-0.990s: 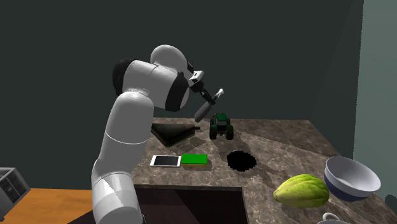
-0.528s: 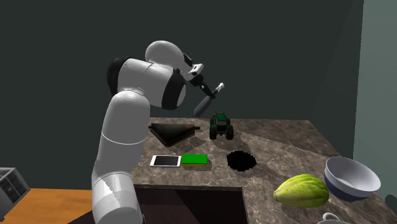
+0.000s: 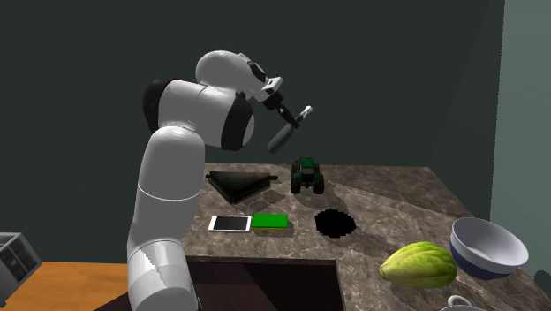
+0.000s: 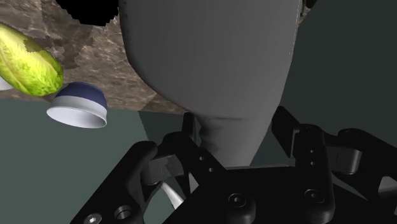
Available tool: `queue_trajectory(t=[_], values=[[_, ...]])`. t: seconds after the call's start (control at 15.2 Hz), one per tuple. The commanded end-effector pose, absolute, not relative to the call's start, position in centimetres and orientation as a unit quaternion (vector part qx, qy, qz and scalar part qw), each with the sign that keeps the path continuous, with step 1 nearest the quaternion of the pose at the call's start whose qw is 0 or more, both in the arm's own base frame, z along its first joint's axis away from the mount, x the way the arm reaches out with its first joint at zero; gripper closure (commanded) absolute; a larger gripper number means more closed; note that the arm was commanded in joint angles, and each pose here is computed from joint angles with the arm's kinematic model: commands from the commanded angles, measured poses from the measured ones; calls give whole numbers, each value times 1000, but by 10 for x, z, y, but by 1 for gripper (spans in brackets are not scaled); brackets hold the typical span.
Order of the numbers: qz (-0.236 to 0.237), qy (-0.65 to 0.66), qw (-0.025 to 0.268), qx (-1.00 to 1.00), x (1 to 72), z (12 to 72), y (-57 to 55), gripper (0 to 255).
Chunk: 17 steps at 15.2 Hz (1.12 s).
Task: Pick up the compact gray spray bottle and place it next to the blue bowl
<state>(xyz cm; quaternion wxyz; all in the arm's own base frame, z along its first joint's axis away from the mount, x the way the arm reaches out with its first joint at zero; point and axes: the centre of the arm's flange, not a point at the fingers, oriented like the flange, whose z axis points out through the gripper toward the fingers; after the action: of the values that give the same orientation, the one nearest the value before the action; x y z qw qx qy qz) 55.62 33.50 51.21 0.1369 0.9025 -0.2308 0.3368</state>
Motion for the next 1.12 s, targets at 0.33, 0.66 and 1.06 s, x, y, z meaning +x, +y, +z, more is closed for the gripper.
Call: queue_trajectory(t=[0.33, 0.66, 1.06], values=[[337, -231, 137, 903, 556, 549, 335, 255], [337, -231, 137, 903, 556, 576, 335, 255], [337, -231, 137, 903, 585, 567, 276, 255]])
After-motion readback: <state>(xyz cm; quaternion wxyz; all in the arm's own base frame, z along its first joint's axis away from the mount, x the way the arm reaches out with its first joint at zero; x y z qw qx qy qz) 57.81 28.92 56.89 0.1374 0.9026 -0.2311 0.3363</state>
